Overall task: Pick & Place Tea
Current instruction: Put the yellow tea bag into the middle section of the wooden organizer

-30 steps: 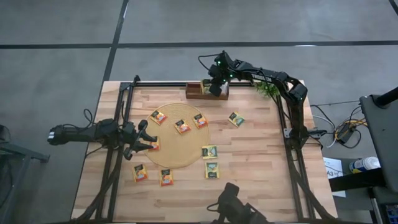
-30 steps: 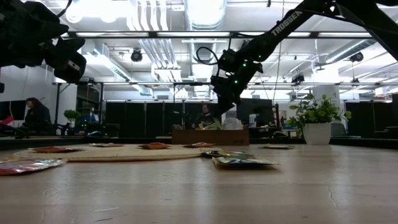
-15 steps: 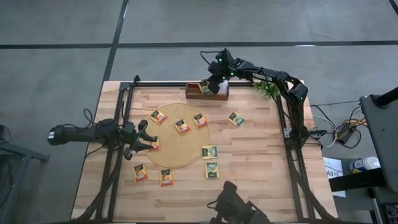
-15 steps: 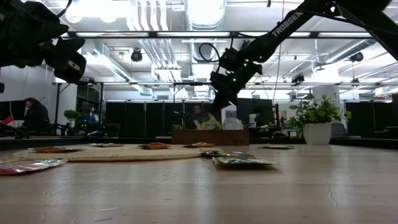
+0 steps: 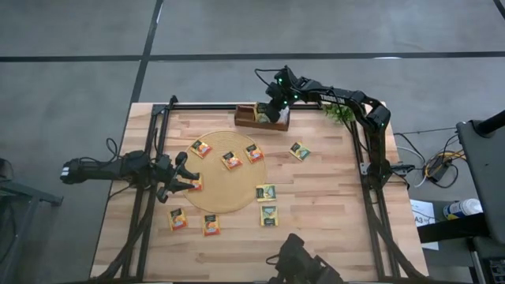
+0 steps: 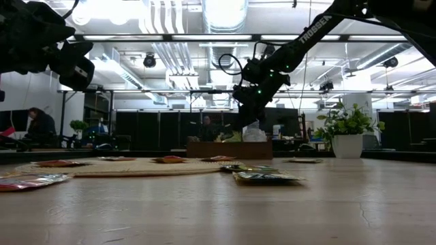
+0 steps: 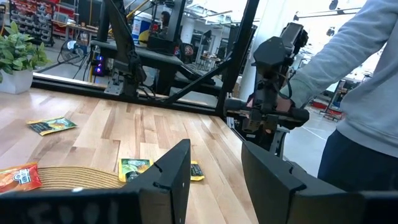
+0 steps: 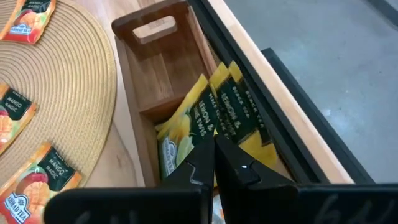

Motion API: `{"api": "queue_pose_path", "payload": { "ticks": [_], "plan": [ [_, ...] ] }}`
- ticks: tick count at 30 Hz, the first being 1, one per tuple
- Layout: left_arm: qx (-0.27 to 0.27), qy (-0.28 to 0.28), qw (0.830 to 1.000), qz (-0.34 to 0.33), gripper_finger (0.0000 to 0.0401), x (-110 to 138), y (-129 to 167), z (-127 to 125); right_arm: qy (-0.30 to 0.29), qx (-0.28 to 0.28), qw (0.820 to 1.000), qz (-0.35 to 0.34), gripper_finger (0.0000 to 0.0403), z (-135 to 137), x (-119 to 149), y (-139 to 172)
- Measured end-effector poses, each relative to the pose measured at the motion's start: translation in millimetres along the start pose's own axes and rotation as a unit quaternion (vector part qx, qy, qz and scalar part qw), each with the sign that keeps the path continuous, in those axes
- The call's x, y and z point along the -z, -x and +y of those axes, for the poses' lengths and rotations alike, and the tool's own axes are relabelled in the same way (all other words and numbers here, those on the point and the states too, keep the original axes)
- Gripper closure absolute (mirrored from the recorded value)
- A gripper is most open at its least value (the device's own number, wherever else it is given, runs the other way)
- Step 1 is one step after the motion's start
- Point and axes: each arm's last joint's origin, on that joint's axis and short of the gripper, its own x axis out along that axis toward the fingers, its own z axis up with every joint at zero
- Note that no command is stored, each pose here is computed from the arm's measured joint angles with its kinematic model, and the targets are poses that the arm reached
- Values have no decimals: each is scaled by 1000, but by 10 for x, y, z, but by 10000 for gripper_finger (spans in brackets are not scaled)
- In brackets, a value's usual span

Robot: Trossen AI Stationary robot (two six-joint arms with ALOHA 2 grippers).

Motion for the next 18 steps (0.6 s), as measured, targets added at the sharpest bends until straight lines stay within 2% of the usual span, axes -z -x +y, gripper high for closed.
{"api": "queue_pose_path", "payload": {
  "ticks": [10, 14, 18],
  "plan": [
    [0, 0, 1000, 0, 263, 0, 0, 0, 3, 2, 1000, -11, 395, -22, -14, 2],
    [0, 0, 1000, 0, 263, 0, 0, 0, 18, -3, 999, 31, 394, -11, 75, -1],
    [0, 0, 1000, 0, 263, 0, 0, 0, 65, -15, 994, 83, 394, 2, 181, 12]
  ]
}}
